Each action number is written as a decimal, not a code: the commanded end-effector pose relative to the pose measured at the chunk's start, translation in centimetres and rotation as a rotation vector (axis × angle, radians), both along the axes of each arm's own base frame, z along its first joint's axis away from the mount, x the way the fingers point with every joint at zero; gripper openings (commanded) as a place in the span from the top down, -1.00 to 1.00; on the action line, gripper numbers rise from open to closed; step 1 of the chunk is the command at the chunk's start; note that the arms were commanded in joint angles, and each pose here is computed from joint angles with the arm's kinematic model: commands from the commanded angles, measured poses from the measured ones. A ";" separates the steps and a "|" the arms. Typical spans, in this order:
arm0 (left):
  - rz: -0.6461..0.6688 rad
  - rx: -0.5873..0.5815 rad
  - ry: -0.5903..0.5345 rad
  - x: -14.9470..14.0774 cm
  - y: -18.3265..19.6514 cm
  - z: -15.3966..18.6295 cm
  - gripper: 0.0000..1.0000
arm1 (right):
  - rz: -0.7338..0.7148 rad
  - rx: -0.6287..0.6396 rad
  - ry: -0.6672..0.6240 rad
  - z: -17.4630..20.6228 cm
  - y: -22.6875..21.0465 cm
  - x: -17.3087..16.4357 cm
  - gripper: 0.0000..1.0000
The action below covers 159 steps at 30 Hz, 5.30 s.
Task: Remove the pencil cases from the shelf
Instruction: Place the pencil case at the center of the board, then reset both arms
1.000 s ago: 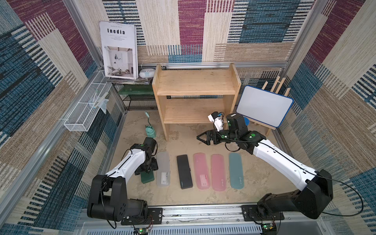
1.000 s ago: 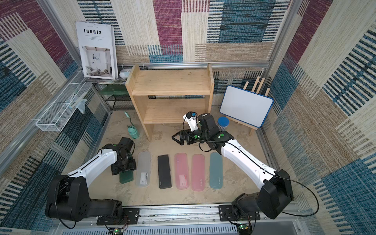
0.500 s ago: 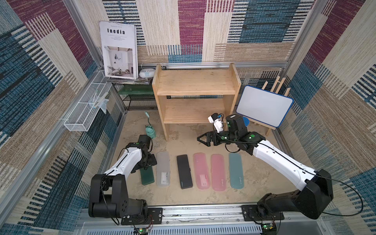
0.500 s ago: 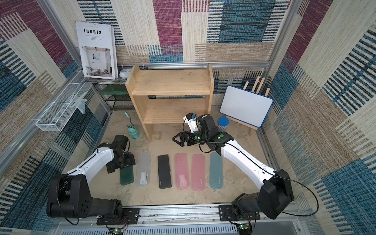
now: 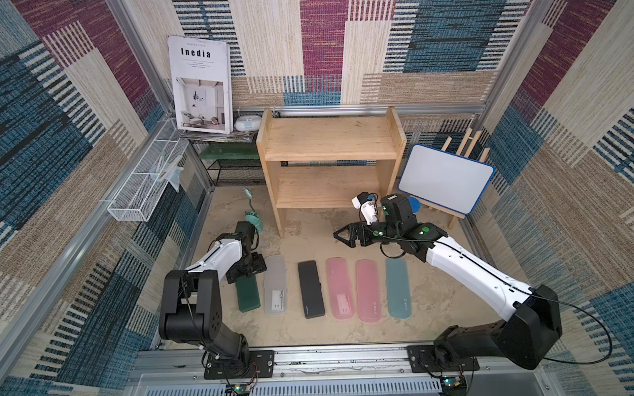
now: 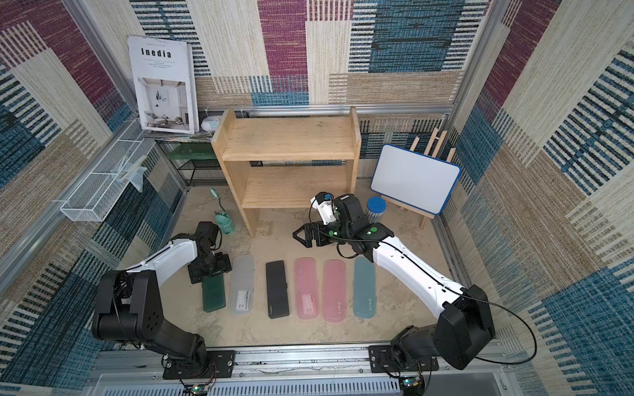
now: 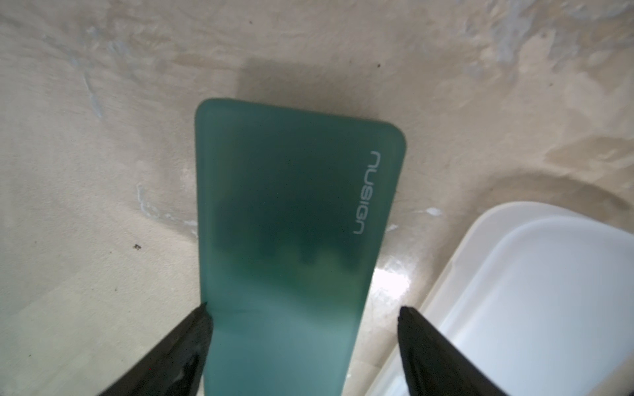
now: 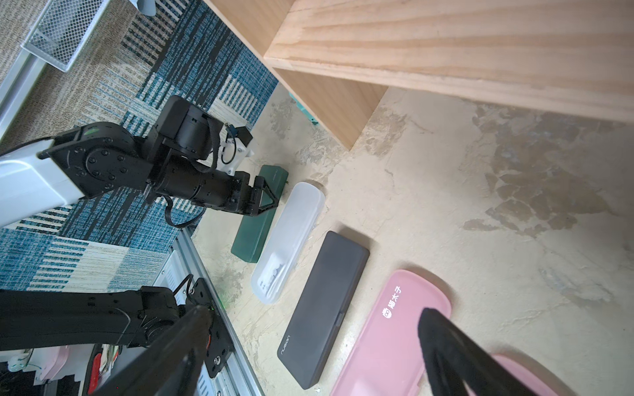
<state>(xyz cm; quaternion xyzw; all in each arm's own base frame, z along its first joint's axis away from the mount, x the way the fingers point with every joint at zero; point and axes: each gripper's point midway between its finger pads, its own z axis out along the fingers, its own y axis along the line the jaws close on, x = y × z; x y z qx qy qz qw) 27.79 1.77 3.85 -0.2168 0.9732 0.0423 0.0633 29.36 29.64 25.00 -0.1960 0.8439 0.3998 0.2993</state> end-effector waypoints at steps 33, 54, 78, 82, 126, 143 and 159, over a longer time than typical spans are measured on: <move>-0.067 0.119 0.088 -1.0 1.8 -0.4 -0.41 | 0.016 -0.036 0.036 -1.4 0.1 0.2 -0.99; -0.174 0.183 -0.081 0.7 0.5 2.7 -0.89 | 0.014 -0.036 0.049 -2.0 -0.7 -0.8 -0.99; -0.070 0.086 0.023 0.6 1.8 -0.6 -0.93 | 0.028 -0.067 0.070 -3.7 -0.6 -0.1 -0.99; -0.075 0.086 0.029 0.6 1.8 -0.7 -0.83 | 0.036 -0.072 0.077 -4.0 -0.5 -0.2 -0.98; -0.273 0.172 0.019 2.1 0.2 0.3 -0.99 | 0.038 -0.080 0.092 -4.3 -0.9 -0.3 -0.98; -0.329 0.326 -0.796 9.2 0.2 11.2 -0.99 | -0.495 -0.339 -0.293 0.1 -12.8 5.4 -0.98; -0.317 0.310 -1.021 11.3 0.5 6.5 -0.98 | -0.994 -0.541 -0.547 -3.8 -29.0 6.6 -0.98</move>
